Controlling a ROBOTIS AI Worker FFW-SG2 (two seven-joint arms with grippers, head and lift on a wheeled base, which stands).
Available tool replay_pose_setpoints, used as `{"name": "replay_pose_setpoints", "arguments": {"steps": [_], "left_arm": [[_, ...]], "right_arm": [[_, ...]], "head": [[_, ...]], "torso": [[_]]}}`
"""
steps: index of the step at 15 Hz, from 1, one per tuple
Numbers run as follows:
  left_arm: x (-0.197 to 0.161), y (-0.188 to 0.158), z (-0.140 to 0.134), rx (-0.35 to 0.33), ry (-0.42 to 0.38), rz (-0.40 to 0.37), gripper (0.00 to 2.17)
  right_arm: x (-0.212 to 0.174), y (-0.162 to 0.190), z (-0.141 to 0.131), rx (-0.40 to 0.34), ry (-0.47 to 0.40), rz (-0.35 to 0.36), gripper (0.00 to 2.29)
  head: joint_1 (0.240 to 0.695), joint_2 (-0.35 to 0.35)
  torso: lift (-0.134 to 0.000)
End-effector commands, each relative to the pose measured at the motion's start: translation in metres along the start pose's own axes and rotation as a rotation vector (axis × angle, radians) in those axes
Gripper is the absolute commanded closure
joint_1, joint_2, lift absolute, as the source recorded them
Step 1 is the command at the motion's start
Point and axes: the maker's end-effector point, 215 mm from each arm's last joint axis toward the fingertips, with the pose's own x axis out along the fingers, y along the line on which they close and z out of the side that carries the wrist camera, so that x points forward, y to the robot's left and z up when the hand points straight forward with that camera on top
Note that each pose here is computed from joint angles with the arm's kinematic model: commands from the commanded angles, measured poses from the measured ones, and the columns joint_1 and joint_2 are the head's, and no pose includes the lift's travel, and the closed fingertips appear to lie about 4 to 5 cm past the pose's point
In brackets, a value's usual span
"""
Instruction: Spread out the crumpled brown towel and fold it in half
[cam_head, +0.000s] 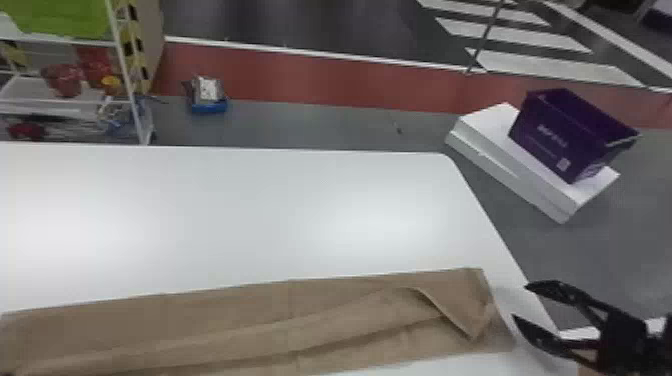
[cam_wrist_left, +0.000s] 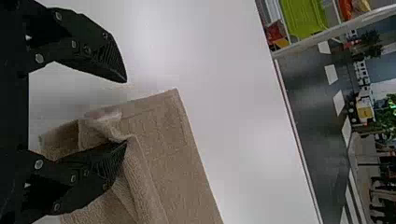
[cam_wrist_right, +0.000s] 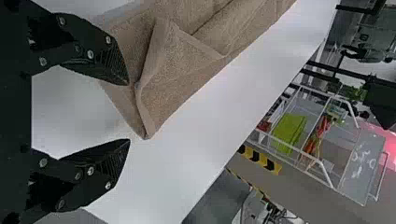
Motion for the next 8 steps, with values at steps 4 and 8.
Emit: {"name": "replay_pose_setpoints", "arguments": {"steps": [4, 8], "left_arm": [[-0.016, 0.046, -0.006, -0.014, -0.005, 0.074, 0.03], [-0.028, 0.082, 0.034, 0.008, -0.130, 0.180, 0.03]], "right_arm": [[-0.031, -0.033, 0.001, 0.054, 0.003, -0.090, 0.05], [-0.021, -0.046, 0.026, 0.127, -0.068, -0.124, 0.05]], "head": [[0.695, -0.238], [0.695, -0.214]], "torso": [[-0.124], [-0.124]]}}
